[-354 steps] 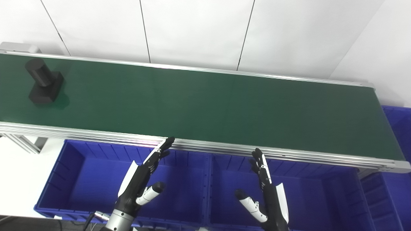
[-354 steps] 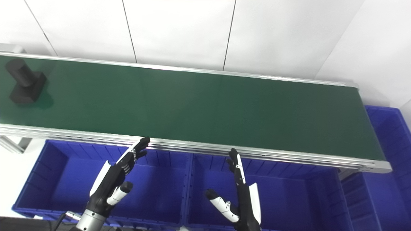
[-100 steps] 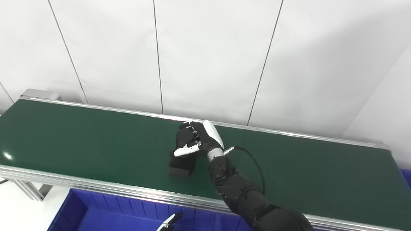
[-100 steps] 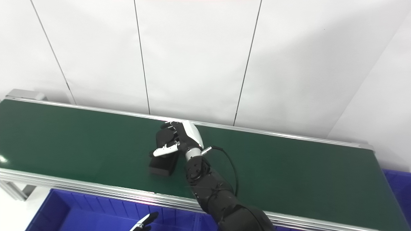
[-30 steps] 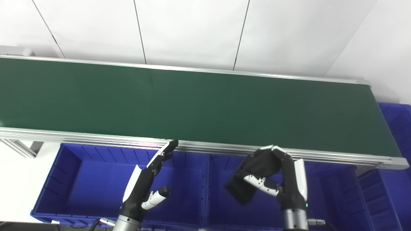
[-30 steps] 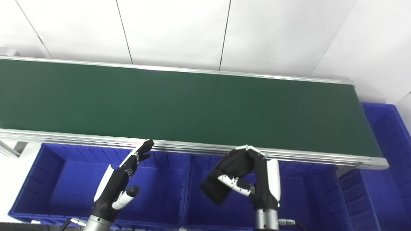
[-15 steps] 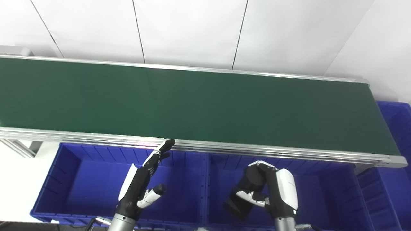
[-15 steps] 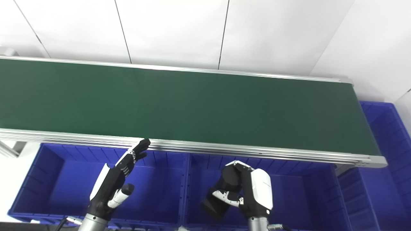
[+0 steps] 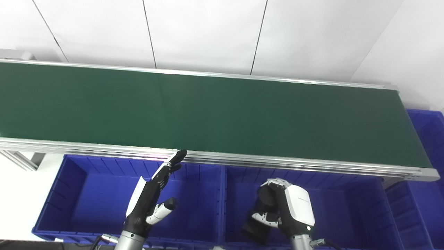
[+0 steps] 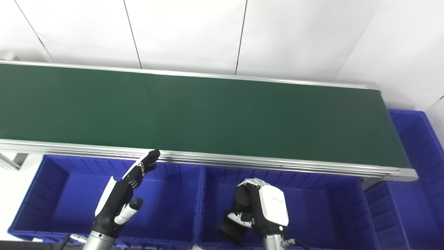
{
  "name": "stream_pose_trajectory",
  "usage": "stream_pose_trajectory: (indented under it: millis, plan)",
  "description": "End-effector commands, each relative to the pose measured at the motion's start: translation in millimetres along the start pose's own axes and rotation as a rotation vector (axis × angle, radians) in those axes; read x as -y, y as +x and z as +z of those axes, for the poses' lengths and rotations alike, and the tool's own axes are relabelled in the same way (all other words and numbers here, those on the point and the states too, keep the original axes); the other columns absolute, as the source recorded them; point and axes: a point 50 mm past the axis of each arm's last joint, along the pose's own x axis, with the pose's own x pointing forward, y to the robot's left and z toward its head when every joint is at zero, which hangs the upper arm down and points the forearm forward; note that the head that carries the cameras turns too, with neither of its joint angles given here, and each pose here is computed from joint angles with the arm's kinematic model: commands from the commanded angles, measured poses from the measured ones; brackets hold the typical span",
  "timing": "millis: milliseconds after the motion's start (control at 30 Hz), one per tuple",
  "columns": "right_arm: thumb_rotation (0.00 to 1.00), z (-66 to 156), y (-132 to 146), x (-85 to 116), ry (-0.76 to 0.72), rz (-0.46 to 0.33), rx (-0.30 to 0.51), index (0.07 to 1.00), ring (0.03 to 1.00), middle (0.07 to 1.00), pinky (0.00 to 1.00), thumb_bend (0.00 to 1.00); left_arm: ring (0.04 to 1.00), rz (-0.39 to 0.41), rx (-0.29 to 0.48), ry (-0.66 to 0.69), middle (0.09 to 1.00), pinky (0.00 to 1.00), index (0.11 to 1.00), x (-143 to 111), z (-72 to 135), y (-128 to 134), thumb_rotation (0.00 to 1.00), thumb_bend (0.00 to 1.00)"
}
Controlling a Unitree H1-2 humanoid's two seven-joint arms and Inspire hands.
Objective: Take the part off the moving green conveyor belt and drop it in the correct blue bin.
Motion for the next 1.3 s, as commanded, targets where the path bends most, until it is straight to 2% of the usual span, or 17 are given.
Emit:
stream_pose_trajectory:
  millis: [0, 100, 367, 467, 567, 600, 667, 700, 833, 1033, 1267]
  plan:
    - [0.3, 6, 3, 3, -0.006, -0.056, 0.011, 0.854, 0.962, 0.92, 0.95, 0.76, 0.928, 0.001, 0.078, -0.002, 0.92, 0.9, 0.896, -2, 12, 6, 0.92, 0.71]
    - [0.38, 7, 1, 4, 0.002, -0.088, 0.011, 0.893, 0.998, 0.98, 1.0, 0.82, 0.925, 0.001, 0.076, -0.002, 0.919, 0.9, 0.895, -2, 11, 5, 0.92, 0.72]
    - [0.41, 16, -7, 8, 0.108, -0.187, 0.067, 0.952, 1.0, 1.0, 1.0, 0.85, 0.922, -0.004, 0.076, -0.005, 0.92, 0.9, 0.895, -2, 11, 5, 0.91, 0.71]
    - [0.44, 23, -11, 12, 0.177, -0.196, 0.098, 0.979, 0.998, 0.998, 0.94, 0.84, 0.925, -0.004, 0.073, -0.006, 0.92, 0.9, 0.895, -2, 10, 4, 0.92, 0.72]
    - [0.45, 29, -16, 16, 0.298, -0.173, 0.139, 0.986, 0.984, 0.993, 0.9, 0.83, 0.925, -0.005, 0.071, -0.004, 0.919, 0.9, 0.895, -2, 10, 5, 0.91, 0.71]
    - [0.54, 31, -19, 17, 0.358, -0.156, 0.159, 0.986, 0.978, 0.995, 0.89, 0.86, 0.923, -0.006, 0.069, -0.004, 0.92, 0.9, 0.896, -2, 9, 5, 0.92, 0.71]
    - [0.62, 35, -23, 20, 0.46, -0.122, 0.215, 0.987, 0.974, 0.993, 0.88, 0.89, 0.922, -0.008, 0.064, -0.006, 0.922, 0.89, 0.899, -2, 7, 5, 0.92, 0.72]
    - [0.68, 36, -25, 21, 0.49, -0.112, 0.244, 0.986, 0.944, 0.978, 0.85, 0.9, 0.921, -0.007, 0.062, -0.006, 0.925, 0.89, 0.901, -2, 7, 6, 0.92, 0.73]
    - [0.74, 39, -30, 22, 0.62, -0.094, 0.302, 0.968, 0.904, 0.948, 0.82, 0.94, 0.92, -0.009, 0.055, -0.006, 0.928, 0.88, 0.902, -1, 4, 6, 0.92, 0.72]
    - [0.86, 40, -31, 22, 0.706, -0.081, 0.292, 0.946, 0.884, 0.928, 0.83, 0.92, 0.916, -0.01, 0.047, -0.008, 0.927, 0.88, 0.899, -1, 1, 7, 0.92, 0.71]
    - [0.9, 37, -29, 19, 0.738, -0.071, 0.275, 0.948, 0.887, 0.925, 0.85, 0.88, 0.917, -0.006, 0.041, -0.012, 0.929, 0.88, 0.899, -1, 0, 7, 0.92, 0.73]
